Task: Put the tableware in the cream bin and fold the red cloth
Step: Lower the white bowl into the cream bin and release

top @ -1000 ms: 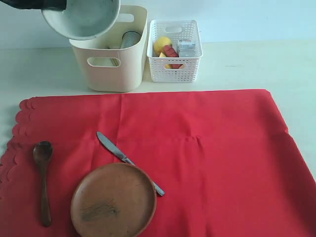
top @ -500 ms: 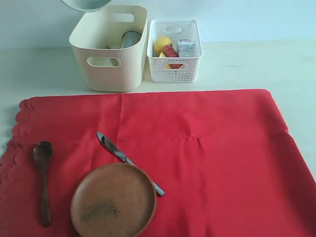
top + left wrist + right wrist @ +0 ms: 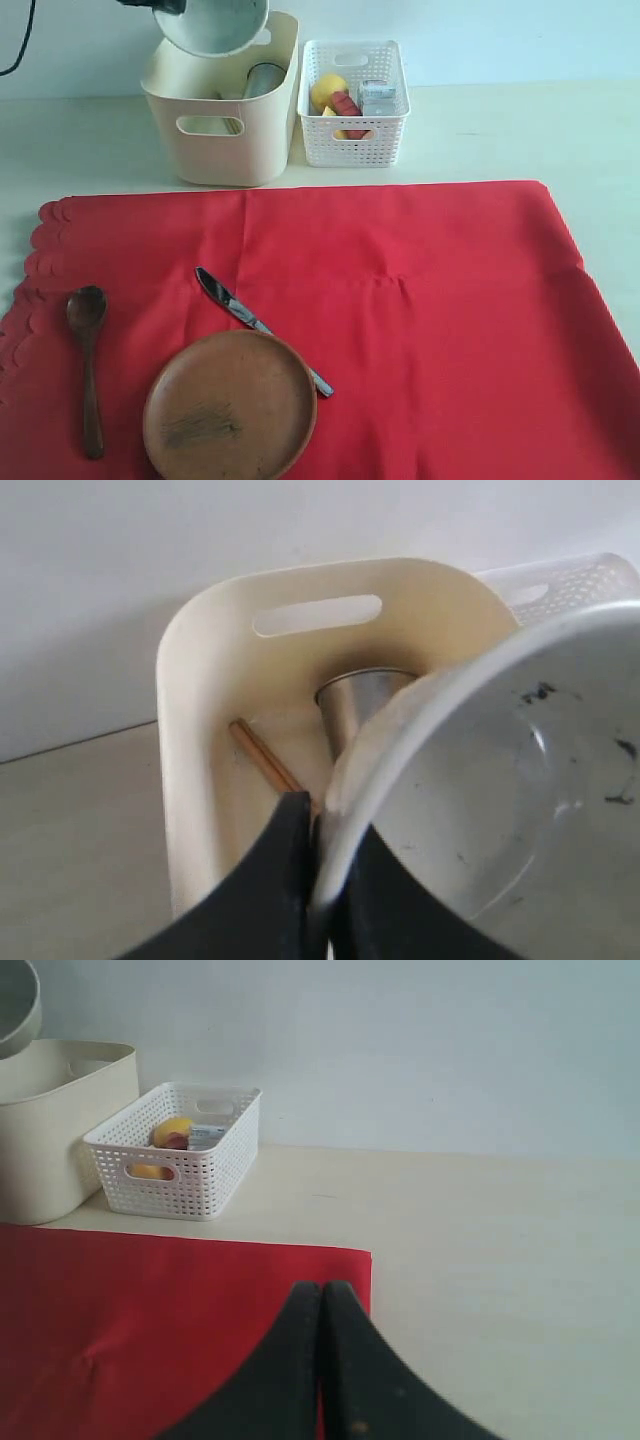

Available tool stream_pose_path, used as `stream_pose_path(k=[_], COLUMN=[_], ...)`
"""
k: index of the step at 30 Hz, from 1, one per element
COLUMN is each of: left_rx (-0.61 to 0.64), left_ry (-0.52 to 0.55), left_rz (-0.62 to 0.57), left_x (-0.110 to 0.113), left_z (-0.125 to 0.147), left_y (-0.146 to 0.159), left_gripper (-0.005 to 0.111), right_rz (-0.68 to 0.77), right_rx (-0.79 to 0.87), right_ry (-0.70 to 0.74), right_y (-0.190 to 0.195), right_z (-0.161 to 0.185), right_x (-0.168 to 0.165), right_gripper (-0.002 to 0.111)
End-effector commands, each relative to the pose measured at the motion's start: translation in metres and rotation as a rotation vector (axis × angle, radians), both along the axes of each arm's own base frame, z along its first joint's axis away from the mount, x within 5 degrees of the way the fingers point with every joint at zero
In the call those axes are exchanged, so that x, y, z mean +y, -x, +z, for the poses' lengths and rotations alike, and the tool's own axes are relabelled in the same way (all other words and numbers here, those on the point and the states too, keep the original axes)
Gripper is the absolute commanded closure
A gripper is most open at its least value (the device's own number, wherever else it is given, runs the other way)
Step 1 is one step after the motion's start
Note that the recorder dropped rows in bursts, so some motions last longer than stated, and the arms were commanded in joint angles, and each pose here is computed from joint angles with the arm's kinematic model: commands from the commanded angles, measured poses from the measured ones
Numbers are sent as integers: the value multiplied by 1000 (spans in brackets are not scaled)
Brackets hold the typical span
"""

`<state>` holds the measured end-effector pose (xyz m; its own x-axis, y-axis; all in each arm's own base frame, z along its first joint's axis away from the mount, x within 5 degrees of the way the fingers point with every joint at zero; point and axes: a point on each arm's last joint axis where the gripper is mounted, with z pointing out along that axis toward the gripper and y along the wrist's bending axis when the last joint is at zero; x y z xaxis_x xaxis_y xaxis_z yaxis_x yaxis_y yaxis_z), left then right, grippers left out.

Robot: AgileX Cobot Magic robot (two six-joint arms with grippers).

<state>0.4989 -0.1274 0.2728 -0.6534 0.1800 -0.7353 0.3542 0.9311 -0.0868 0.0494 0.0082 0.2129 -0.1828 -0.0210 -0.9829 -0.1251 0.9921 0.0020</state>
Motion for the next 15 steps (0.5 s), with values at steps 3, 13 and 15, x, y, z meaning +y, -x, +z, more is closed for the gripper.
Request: stream_pose_path(k=[3,13,15], left_rx=[31,94,98], left_ry=[-35,-65,-76], left_rz=[-9,-48,-67], left_x=[0,-8,-12], left_z=[-22,-49,-53], left_y=[-9,-11,-11], left_gripper=[107,98,95], right_rz=[-8,-8,-8], right_rx=[-8,-8,-8], right_ry=[1,-1,-1], right_y=[0,0,0], right_z=[0,0,0], right_x=[-1,-1,-1], right_gripper=[108,108,108])
